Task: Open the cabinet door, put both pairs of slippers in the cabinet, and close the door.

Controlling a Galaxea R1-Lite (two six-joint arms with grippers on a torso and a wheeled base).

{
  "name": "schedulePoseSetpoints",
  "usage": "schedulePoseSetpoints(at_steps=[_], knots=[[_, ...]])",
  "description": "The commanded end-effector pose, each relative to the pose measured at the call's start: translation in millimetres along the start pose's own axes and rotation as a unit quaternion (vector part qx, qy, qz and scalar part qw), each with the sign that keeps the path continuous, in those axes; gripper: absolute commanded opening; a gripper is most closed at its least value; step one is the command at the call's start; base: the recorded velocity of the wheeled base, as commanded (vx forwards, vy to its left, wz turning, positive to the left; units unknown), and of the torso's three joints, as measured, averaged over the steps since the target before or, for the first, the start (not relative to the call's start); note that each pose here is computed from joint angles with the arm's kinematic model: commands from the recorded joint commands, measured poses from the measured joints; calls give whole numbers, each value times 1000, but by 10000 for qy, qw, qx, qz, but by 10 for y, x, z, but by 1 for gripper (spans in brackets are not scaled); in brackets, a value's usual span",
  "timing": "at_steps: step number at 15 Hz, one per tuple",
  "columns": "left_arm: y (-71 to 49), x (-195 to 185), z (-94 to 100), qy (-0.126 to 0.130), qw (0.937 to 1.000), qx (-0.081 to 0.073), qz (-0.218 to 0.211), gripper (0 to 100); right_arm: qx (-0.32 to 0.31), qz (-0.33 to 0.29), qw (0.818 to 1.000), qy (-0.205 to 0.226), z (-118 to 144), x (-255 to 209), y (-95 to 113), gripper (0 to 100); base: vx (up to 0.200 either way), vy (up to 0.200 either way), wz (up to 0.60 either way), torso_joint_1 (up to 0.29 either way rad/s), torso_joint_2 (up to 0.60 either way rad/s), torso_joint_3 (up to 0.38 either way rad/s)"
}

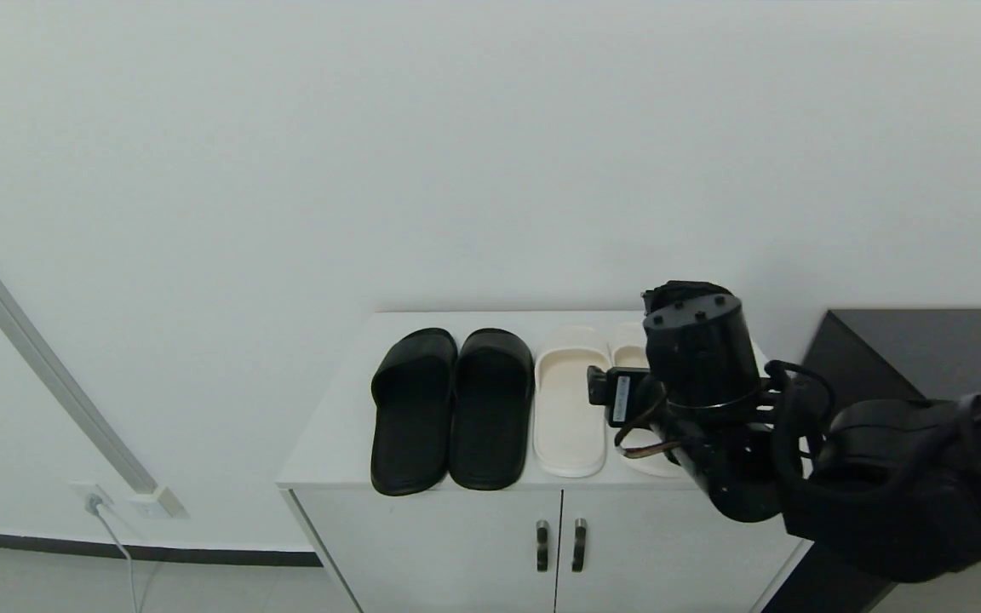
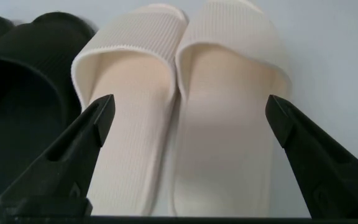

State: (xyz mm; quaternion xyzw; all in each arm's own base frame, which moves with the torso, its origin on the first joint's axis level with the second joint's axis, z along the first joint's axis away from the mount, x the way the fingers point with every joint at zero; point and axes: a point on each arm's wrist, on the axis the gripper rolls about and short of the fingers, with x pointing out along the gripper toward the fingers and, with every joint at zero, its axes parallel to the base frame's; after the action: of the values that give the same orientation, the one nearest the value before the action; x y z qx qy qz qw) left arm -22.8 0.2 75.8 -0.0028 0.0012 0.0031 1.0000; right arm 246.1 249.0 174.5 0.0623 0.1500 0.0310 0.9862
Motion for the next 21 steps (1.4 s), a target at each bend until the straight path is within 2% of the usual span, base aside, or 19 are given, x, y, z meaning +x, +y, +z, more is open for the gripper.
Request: schedulePoseSetpoints(at_steps=[1, 8, 18, 19, 21], knots=[[0, 0, -1, 4, 10000, -3, 0, 0, -105, -240, 9997, 27, -172, 257, 147, 100, 0, 0, 0, 0, 0, 0], [0, 0, -1, 4, 10000, -3, 0, 0, -186, -585, 9981, -73, -207, 588, 202, 100, 0, 0, 0, 0, 0, 0], [0, 0, 0, -4, 10000, -3, 7, 0, -226, -678, 9971, -273, -195, 829, 267, 100, 0, 0, 0, 0, 0, 0], [0, 0, 0, -4, 10000, -3, 7, 0, -247, -695, 9968, -292, -189, 832, 263, 0, 0, 0, 0, 0, 0, 0], [0, 0, 0, -4, 10000, -3, 0, 0, -238, -686, 9968, -339, -182, 839, 263, 0, 0, 0, 0, 0, 0, 0]])
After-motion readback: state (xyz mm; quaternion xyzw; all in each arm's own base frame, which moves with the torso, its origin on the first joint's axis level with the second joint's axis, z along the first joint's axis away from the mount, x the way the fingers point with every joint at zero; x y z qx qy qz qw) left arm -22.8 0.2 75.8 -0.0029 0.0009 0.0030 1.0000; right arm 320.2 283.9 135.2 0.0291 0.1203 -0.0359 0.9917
